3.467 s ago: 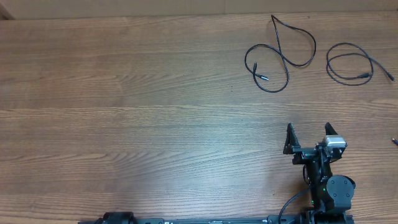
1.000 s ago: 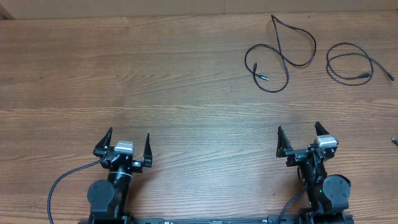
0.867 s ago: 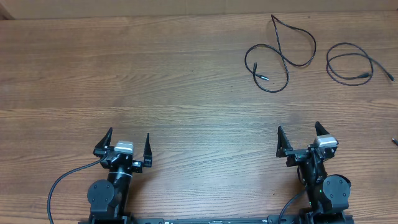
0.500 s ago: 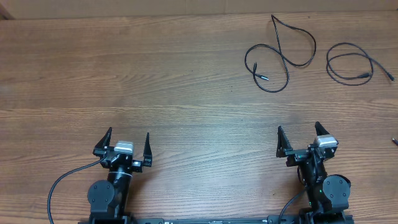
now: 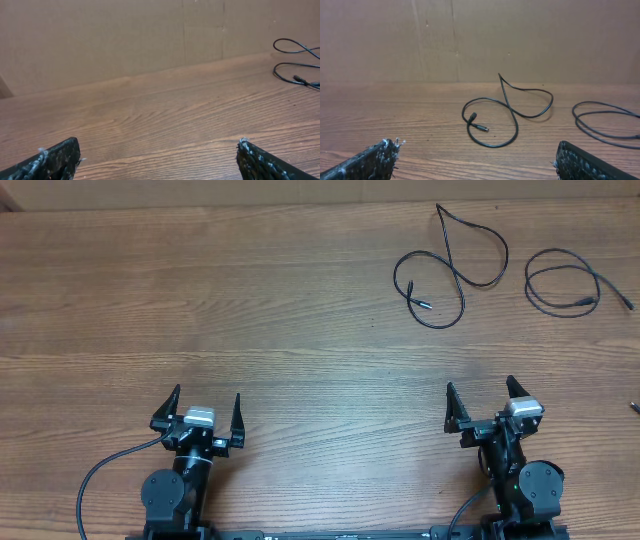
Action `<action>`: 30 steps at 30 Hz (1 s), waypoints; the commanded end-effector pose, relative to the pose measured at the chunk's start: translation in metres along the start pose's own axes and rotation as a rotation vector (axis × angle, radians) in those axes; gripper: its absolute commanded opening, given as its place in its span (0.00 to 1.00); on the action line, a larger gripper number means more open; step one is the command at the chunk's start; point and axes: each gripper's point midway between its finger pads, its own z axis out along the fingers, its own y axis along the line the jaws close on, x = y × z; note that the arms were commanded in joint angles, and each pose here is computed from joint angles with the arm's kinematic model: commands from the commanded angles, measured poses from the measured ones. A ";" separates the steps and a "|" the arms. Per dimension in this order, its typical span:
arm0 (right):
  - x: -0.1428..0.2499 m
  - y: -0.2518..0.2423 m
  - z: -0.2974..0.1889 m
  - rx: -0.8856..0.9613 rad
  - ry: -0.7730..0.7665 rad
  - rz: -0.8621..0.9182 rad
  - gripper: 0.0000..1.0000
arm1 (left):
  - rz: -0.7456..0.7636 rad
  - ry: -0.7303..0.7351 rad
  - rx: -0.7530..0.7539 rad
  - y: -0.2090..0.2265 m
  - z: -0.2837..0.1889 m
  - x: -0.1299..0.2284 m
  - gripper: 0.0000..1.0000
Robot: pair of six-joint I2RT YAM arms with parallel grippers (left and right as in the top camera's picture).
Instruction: Untangle cables
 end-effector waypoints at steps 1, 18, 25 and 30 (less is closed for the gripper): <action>0.002 0.000 0.000 0.002 -0.005 -0.002 1.00 | 0.019 -0.003 -0.007 0.001 0.000 0.001 1.00; 0.001 0.000 0.000 0.001 -0.006 -0.002 1.00 | -0.231 0.005 -0.092 0.015 -0.001 0.005 1.00; 0.002 0.000 0.000 0.001 -0.005 -0.002 1.00 | -0.231 0.005 -0.092 0.015 -0.001 0.005 1.00; 0.002 0.000 0.000 0.001 -0.005 -0.002 1.00 | -0.231 0.005 -0.092 0.015 -0.001 0.005 0.99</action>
